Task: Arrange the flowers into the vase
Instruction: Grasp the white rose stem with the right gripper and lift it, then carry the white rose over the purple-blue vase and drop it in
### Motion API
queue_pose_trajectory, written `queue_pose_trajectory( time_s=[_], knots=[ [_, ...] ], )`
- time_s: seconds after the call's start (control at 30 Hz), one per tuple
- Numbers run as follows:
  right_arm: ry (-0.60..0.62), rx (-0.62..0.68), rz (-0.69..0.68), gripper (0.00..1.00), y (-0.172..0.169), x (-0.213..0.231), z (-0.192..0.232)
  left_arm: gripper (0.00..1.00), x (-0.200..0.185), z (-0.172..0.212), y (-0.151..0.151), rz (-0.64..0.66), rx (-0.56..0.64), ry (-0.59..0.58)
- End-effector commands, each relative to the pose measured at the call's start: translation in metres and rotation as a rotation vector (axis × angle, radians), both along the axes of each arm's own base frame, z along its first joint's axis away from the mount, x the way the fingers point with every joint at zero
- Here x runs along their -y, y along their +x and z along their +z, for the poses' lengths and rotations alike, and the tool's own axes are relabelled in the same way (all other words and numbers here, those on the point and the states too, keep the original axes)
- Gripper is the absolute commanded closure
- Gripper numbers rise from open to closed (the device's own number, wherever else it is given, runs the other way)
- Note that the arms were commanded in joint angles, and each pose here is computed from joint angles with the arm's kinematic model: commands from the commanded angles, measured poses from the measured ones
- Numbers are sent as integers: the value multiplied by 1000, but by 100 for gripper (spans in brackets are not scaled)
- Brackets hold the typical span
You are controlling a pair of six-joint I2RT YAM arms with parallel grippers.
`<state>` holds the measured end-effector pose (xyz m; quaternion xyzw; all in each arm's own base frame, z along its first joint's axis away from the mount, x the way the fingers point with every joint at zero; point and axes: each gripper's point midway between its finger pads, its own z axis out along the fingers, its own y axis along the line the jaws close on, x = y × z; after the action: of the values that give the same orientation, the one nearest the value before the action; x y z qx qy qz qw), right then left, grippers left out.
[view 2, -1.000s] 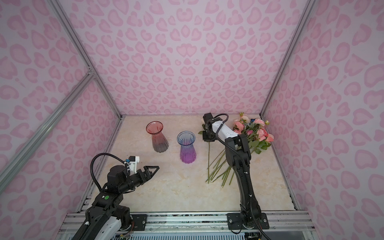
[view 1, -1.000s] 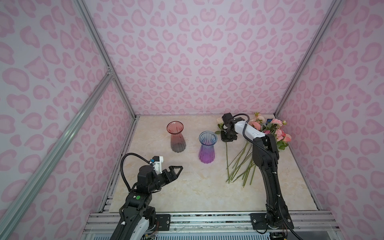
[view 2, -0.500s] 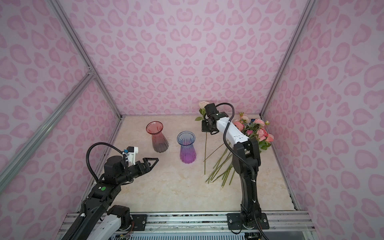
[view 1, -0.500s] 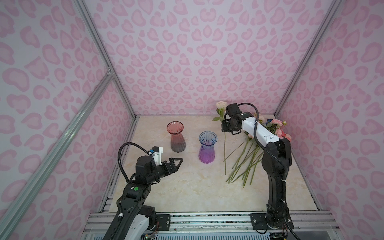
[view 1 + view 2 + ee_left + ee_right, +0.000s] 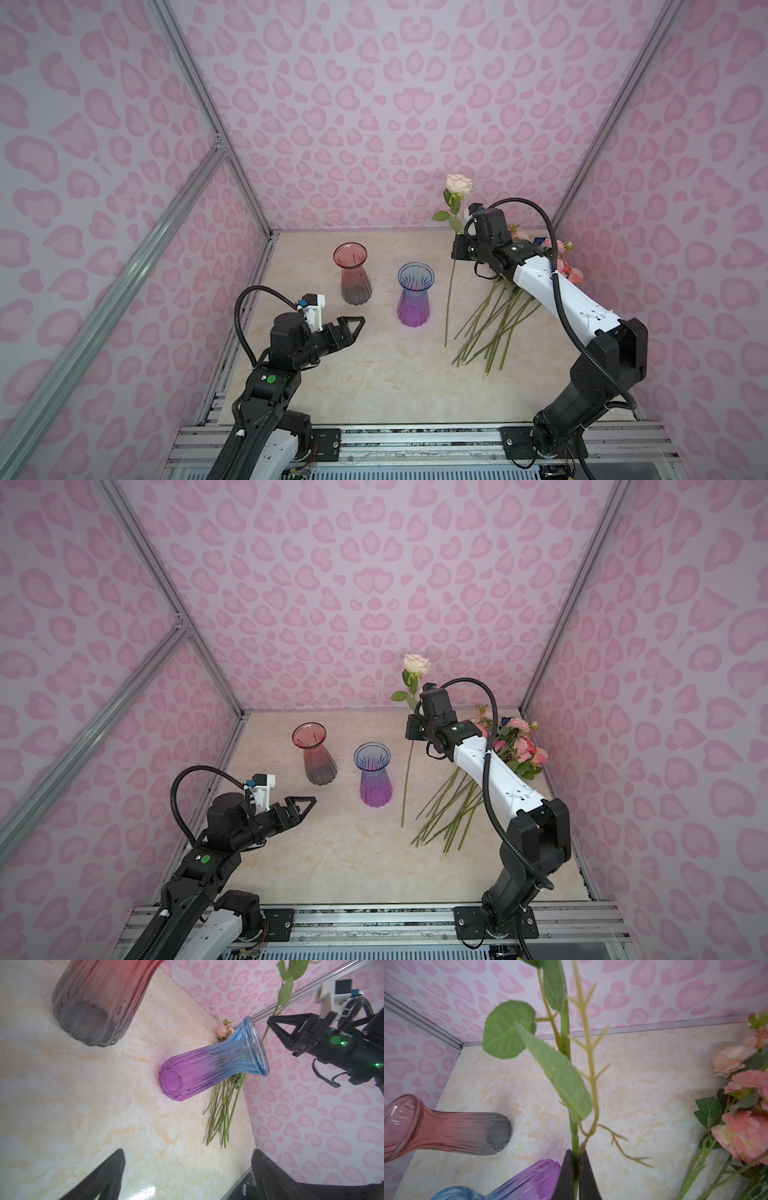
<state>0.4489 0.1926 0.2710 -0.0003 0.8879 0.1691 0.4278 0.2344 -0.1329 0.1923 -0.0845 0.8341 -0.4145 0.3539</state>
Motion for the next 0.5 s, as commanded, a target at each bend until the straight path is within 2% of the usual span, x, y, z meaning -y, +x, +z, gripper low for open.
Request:
queue_pose_trajectory(
  time_s=[0.0,0.17,0.47],
  knots=[
    [11,175,-43,100,6,4,51,4,0,3,2,0,12,3],
    [-69,396,-93,100,-10,8,130,4,1,9,1,-5,21,-9],
    [34,591,-84,100,-29,-1,235,4,3,9,-1,-16,19,-22]
  ],
)
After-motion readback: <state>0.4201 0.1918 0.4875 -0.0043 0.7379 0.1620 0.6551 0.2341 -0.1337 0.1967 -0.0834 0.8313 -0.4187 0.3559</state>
